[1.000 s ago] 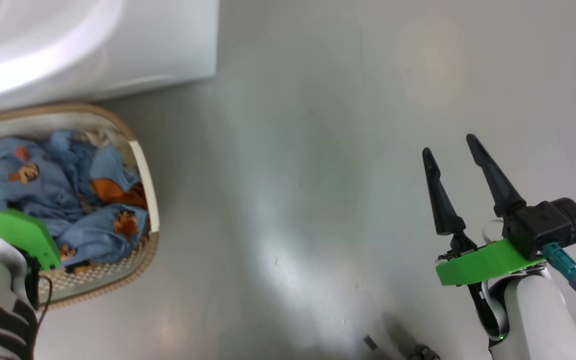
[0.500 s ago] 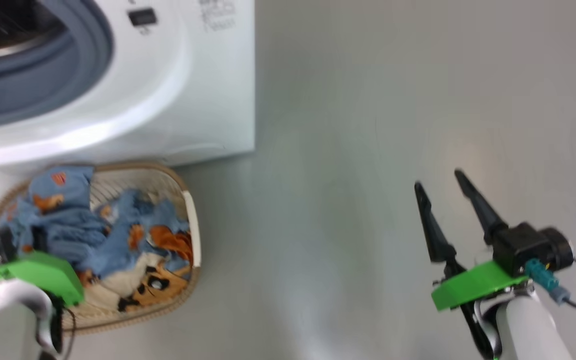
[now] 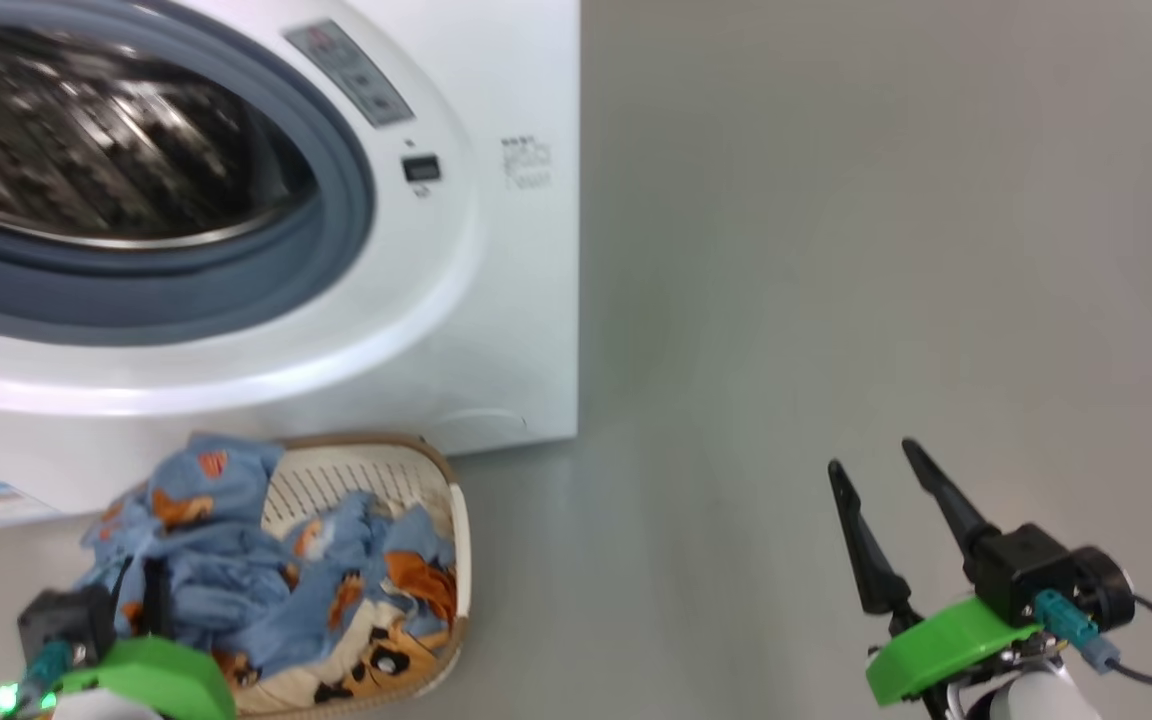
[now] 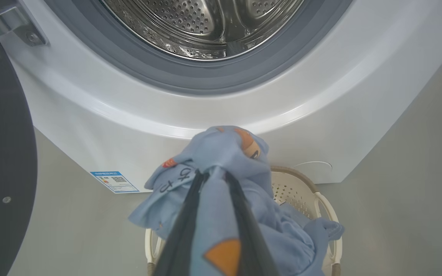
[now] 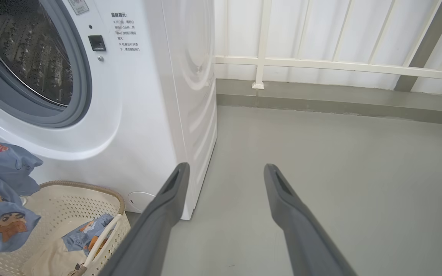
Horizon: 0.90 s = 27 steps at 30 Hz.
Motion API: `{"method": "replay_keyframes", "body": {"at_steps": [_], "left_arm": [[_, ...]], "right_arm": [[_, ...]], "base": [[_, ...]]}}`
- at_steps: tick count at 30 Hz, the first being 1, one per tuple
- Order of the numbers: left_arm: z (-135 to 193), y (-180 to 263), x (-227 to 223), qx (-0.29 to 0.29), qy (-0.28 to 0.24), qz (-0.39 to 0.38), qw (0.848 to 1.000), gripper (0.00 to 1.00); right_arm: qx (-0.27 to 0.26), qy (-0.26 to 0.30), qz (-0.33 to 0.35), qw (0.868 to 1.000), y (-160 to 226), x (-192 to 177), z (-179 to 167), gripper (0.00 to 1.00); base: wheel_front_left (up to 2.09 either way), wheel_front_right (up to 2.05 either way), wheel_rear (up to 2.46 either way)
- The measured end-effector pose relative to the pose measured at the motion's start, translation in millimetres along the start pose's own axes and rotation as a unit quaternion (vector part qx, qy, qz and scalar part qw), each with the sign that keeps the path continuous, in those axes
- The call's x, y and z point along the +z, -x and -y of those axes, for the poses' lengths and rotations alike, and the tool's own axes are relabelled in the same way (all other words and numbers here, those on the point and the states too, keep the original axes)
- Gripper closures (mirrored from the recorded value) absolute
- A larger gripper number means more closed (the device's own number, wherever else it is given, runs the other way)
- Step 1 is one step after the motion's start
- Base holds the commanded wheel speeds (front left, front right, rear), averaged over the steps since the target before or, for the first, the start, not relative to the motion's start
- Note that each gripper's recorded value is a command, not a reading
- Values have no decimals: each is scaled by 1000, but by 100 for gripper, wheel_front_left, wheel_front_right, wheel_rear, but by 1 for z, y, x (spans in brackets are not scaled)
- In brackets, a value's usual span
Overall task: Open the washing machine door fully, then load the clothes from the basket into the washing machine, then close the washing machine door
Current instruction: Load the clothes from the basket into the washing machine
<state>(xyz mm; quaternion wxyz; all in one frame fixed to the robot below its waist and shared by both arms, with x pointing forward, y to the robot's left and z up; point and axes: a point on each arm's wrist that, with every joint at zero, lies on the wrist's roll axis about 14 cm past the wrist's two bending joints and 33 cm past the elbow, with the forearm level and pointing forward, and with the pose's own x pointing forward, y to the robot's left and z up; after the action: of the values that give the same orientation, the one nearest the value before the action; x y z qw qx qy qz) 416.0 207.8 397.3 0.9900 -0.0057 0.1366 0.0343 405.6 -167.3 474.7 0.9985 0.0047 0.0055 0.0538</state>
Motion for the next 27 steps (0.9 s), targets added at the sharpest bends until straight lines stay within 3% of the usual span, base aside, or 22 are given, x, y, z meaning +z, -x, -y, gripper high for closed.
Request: {"method": "replay_keyframes", "body": {"at_steps": [15, 27], "left_arm": [[-21, 72, 38, 30, 42, 86, 995, 100], [-19, 90, 56, 29, 64, 126, 990, 100]], "right_arm": [[20, -11, 45, 999, 30, 32, -19, 0], [23, -15, 62, 998, 32, 43, -21, 0]], "base": [[0, 0, 0], [0, 0, 0]]}}
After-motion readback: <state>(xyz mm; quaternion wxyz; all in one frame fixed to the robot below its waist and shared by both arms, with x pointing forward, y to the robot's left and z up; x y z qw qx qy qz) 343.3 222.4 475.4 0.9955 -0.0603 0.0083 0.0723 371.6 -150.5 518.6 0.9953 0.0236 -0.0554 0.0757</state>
